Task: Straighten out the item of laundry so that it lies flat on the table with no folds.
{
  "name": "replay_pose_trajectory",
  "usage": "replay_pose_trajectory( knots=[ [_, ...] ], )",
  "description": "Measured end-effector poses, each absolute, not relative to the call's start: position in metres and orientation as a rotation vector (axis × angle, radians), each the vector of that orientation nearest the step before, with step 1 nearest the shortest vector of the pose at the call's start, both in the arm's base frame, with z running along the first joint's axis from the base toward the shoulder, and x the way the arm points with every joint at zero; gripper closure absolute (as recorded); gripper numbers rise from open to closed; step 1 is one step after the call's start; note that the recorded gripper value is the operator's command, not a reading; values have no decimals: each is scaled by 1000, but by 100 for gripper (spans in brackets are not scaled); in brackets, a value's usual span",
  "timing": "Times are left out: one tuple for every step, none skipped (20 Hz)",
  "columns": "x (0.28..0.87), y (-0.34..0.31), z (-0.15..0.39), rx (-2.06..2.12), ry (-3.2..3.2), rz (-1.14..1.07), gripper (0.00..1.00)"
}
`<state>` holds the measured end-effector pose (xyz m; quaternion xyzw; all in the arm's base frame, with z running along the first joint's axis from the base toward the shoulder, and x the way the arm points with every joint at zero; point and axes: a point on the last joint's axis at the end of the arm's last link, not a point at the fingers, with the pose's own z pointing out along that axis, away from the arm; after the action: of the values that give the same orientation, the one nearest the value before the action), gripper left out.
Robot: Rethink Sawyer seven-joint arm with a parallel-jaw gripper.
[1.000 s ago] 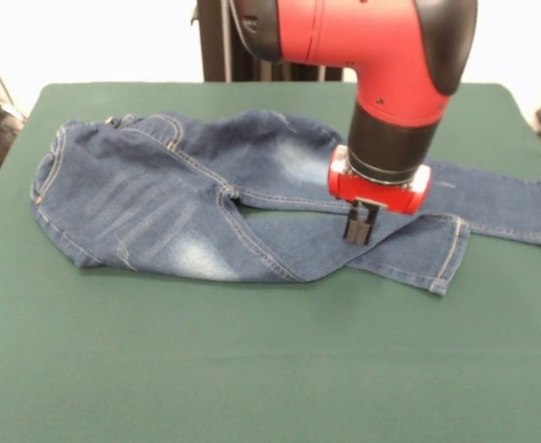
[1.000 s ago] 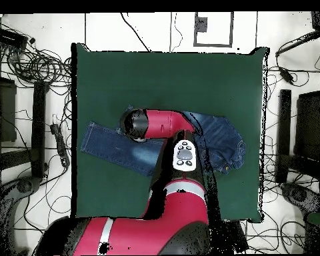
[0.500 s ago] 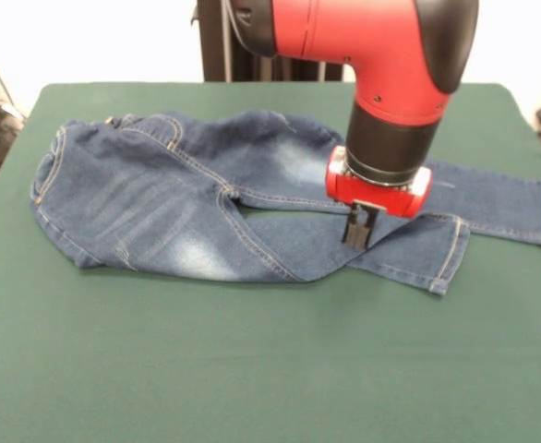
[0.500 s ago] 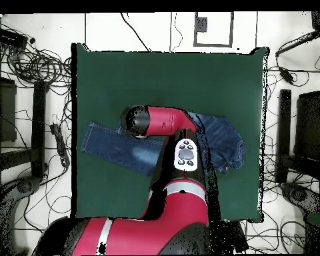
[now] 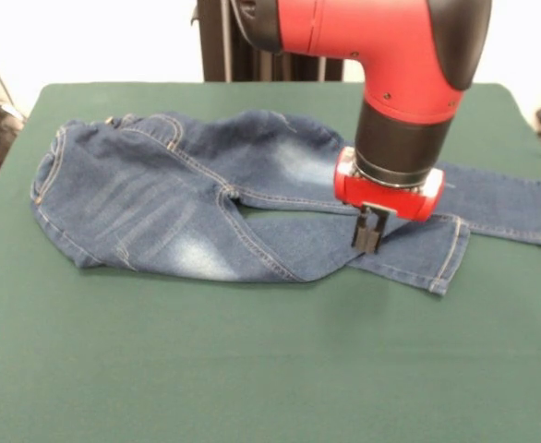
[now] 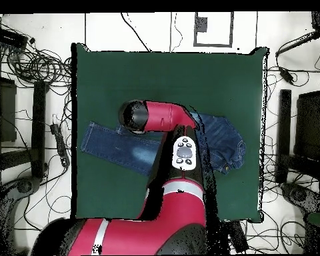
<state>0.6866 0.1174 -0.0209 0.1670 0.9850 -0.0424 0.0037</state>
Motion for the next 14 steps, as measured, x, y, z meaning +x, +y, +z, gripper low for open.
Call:
replay_pose_trajectory(
  knots=[
    [688,119,-20,521,3086,-135,100],
    [691,120,-17,514,3081,-141,100],
    [692,121,-16,513,3077,-143,100],
    [694,121,-15,511,3074,-145,100],
    [694,120,-15,510,3072,-146,100],
    [695,120,-15,511,3071,-146,100],
    [695,119,-14,511,3070,-148,100],
    [695,119,-15,512,3071,-149,0],
    [695,119,-15,512,3071,-149,0],
    [695,119,-16,512,3072,-149,0],
    [694,119,-16,512,3072,-149,0],
    [694,119,-16,512,3073,-150,0],
    [694,119,-17,512,3073,-150,0],
    [694,119,-17,512,3074,-150,0]
  ],
)
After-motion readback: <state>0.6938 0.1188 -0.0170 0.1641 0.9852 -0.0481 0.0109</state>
